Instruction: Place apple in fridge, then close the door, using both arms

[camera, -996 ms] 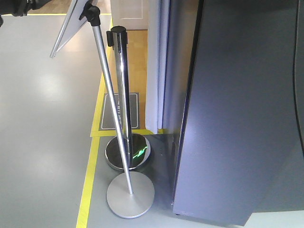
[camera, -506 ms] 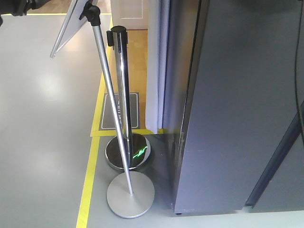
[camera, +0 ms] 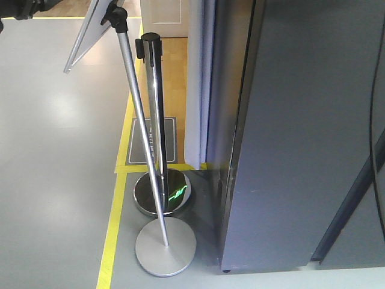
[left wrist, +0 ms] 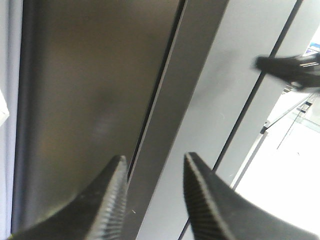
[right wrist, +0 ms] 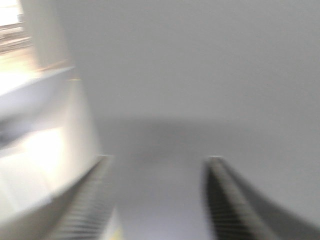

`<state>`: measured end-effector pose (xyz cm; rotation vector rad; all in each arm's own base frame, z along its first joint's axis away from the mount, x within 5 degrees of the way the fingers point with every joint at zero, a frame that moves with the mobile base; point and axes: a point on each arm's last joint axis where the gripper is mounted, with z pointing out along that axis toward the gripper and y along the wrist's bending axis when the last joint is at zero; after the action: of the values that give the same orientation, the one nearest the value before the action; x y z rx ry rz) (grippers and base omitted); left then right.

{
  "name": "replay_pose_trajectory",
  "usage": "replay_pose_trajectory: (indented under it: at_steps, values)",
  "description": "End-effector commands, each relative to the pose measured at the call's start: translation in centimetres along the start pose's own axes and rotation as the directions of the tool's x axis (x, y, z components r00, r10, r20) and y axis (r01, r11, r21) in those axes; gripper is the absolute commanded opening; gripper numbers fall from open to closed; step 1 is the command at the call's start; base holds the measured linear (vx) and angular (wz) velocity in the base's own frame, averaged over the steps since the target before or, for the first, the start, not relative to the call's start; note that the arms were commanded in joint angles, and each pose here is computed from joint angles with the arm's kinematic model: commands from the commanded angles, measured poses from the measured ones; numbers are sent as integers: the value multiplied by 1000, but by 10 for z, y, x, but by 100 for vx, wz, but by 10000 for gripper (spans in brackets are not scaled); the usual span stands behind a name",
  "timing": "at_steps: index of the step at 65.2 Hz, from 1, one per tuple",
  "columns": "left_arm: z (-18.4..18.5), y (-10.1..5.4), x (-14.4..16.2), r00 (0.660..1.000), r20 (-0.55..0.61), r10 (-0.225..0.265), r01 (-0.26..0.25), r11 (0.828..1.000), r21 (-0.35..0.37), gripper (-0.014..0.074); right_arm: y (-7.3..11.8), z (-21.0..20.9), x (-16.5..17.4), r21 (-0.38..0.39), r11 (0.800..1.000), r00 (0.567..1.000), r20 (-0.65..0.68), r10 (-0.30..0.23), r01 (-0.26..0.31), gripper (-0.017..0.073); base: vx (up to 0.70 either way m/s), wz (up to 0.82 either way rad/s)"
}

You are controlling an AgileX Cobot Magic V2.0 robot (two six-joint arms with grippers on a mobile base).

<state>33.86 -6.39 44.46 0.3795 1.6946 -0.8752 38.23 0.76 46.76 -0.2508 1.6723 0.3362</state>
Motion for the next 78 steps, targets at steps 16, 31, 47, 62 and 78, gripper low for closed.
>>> replay_pose_trajectory:
  at_steps: [16,31,47,62,78]
  values:
    - [-31,-49,-22,994,37,100,-103,989,106,6,72,-95,-52,-271,952,990,26,-137,139,-8,0,0]
    - [-59,-91,-24,983,4,181,-176,950,258,-7,96,-138,-48,-316,933,985,23,-173,172,-5,0,0]
    - [-92,-128,-4,973,-37,226,-198,912,359,-7,117,-192,12,-268,945,981,2,-193,186,-5,0,0]
    - [-118,-125,66,995,-46,83,-73,979,191,-7,130,-238,101,-188,970,985,-44,-166,155,-5,0,0]
    - [-150,-109,149,998,56,-29,34,994,-101,-7,142,-268,169,-181,973,986,-57,-155,142,-5,0,0]
